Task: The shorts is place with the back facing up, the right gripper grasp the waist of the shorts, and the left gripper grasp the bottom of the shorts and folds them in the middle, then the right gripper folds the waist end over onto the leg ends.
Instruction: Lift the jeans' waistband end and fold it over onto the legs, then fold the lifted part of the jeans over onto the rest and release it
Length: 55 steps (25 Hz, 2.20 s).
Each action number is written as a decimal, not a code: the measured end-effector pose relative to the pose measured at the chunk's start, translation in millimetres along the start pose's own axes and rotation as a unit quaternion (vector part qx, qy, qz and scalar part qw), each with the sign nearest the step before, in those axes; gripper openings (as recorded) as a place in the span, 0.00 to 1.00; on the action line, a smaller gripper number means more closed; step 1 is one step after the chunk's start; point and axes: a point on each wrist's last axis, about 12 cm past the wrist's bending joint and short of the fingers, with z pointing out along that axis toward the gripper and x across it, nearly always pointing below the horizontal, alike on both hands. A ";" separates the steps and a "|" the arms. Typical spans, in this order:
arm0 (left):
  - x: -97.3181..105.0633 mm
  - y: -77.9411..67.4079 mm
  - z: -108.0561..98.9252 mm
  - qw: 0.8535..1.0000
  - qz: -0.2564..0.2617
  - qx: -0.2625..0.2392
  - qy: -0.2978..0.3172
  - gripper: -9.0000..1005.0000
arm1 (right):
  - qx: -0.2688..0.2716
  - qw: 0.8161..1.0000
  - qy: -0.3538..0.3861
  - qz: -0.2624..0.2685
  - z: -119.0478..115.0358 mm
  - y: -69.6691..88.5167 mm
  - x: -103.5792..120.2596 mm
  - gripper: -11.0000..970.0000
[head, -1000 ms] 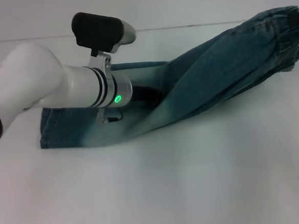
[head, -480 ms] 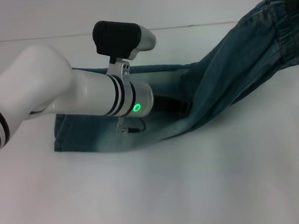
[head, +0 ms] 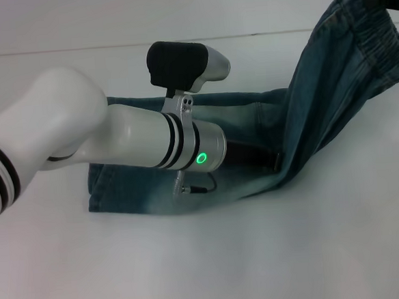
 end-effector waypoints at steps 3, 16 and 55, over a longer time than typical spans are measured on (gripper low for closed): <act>-1.9 0.3 -2.8 1.000 -0.006 0.003 -0.014 0.06 | -0.001 1.000 0.004 -0.007 4.2 1.4 -4.5 0.05; -33.0 50.4 -47.9 0.986 -0.022 -0.054 -0.154 0.29 | -0.005 0.999 0.025 -0.034 36.4 12.9 -21.5 0.05; -53.4 132.6 -131.2 0.849 -0.010 -0.409 -0.336 0.87 | -0.137 0.967 0.166 -0.136 233.9 163.5 -21.1 0.05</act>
